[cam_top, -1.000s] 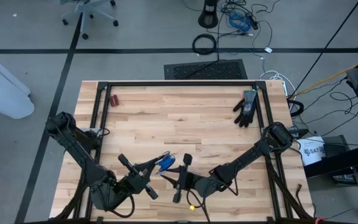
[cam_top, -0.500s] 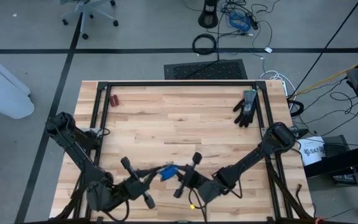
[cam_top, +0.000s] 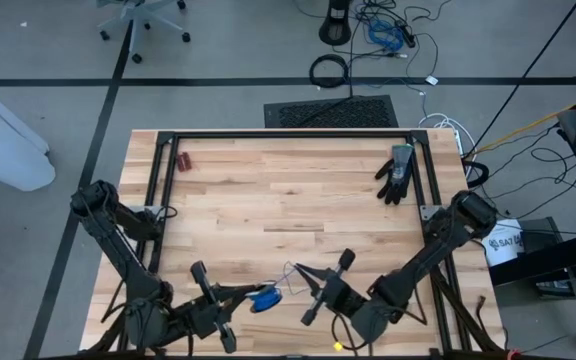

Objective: Coil cords
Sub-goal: Coil the green wire onto a spool

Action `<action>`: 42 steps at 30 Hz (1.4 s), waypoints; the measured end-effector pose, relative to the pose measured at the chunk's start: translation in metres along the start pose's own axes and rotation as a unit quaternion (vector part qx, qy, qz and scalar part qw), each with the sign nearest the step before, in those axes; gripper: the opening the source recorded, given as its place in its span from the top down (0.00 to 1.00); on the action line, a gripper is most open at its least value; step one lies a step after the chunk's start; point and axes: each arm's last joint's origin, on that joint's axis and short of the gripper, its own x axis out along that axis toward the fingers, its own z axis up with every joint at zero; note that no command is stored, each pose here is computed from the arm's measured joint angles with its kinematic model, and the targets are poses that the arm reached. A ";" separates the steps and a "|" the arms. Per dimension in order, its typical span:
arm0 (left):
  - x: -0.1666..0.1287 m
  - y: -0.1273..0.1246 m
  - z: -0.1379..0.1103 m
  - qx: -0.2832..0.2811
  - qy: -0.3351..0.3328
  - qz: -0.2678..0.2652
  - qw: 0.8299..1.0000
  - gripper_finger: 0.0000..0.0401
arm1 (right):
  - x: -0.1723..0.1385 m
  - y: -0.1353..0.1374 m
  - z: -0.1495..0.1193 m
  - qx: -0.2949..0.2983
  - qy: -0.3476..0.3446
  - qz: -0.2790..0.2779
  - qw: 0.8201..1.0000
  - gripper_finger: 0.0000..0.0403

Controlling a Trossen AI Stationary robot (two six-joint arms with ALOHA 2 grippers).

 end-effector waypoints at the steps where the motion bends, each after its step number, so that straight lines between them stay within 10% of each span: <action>1: 0.000 0.000 0.000 0.003 0.001 0.000 1.000 0.98 | -0.003 -0.001 0.003 0.003 -0.001 0.002 1.000 1.00; 42: 0.059 0.011 -0.051 -0.004 0.094 0.059 0.994 0.98 | -0.016 -0.010 0.047 0.078 -0.047 0.063 0.994 1.00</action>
